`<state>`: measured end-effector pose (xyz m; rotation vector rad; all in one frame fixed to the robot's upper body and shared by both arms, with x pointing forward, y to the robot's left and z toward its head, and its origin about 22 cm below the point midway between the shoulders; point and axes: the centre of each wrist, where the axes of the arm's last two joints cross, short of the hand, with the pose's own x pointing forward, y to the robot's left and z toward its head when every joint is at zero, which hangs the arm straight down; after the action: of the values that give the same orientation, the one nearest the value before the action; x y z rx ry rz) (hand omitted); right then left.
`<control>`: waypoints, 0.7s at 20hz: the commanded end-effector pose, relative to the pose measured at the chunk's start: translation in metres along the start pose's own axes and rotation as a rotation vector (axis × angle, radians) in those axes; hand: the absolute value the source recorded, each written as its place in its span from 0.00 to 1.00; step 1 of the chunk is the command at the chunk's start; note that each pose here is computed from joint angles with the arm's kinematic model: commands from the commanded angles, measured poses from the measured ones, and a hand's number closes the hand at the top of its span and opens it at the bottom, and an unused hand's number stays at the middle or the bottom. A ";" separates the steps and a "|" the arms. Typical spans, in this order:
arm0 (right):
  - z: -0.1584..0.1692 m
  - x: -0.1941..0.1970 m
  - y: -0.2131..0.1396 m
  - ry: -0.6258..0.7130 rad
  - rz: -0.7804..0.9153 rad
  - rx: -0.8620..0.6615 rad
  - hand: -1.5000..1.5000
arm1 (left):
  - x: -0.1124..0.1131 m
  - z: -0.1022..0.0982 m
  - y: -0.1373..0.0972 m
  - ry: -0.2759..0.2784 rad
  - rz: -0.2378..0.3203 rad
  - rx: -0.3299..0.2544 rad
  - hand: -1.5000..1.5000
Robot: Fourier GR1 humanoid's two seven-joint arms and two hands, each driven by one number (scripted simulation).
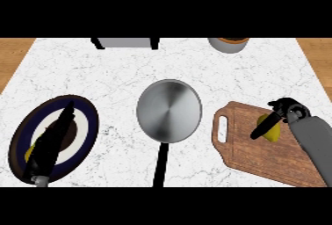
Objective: Pick the lemon from the cutting board and place it in the pan
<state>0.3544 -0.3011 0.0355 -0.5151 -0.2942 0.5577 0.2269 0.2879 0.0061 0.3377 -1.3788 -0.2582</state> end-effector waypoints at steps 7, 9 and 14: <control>-0.018 0.003 0.012 -0.004 -0.090 -0.015 1.00 | -0.004 0.005 -0.008 0.001 -0.002 -0.008 0.50; -0.018 -0.011 0.024 0.000 -0.097 0.008 1.00 | 0.003 0.007 0.006 0.003 -0.003 0.010 0.50; -0.020 -0.009 0.034 -0.024 -0.137 -0.002 1.00 | -0.009 0.003 0.002 -0.005 -0.004 0.004 0.50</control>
<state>0.3485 -0.3026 0.0152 -0.5184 -0.3649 0.4539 0.2223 0.2891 0.0020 0.3410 -1.3801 -0.2554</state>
